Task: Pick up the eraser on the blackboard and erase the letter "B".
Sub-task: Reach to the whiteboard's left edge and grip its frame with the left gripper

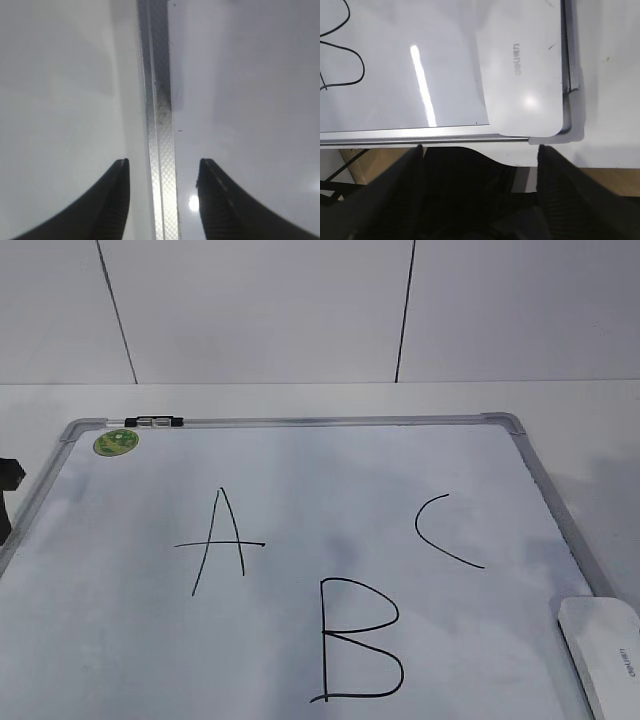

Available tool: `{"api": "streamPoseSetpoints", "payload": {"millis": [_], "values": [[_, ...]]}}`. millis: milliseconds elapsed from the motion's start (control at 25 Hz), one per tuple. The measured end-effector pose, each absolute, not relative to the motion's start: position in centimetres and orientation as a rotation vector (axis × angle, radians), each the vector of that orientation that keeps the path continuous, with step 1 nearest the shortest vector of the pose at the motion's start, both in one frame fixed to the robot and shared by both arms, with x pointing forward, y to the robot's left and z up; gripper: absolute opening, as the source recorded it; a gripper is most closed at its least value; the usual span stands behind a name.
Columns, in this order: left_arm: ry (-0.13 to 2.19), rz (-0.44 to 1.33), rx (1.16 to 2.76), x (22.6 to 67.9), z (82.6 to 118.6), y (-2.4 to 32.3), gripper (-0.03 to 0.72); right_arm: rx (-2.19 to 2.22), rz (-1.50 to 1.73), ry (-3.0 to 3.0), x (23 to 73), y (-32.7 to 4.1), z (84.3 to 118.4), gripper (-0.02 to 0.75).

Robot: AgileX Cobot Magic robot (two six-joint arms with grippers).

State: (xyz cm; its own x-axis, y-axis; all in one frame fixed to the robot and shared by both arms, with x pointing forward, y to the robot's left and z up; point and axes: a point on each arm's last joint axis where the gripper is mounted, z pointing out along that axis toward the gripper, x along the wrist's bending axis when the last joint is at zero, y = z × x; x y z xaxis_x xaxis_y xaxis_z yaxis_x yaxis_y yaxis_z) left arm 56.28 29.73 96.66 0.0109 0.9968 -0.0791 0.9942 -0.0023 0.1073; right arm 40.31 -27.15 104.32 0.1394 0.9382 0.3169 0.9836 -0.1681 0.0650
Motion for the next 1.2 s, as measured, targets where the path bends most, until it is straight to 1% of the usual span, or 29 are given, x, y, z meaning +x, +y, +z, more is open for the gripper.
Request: {"api": "streamPoseSetpoints", "payload": {"millis": [880, 1000, 1200], "values": [[2.140, -0.020, 2.164, 56.0, 96.3, 29.7, 0.339, -2.164, -0.480, -2.010, 40.5, -26.9, 104.4, 0.561], [2.141, -0.022, 2.165, 56.0, 96.3, 29.7, 0.339, -2.139, -0.421, -2.115, 40.3, -26.3, 104.2, 0.561], [2.140, -0.022, 2.169, 56.0, 96.3, 29.7, 0.339, -2.138, -0.224, -2.261, 40.2, -23.9, 103.2, 0.561]]}}
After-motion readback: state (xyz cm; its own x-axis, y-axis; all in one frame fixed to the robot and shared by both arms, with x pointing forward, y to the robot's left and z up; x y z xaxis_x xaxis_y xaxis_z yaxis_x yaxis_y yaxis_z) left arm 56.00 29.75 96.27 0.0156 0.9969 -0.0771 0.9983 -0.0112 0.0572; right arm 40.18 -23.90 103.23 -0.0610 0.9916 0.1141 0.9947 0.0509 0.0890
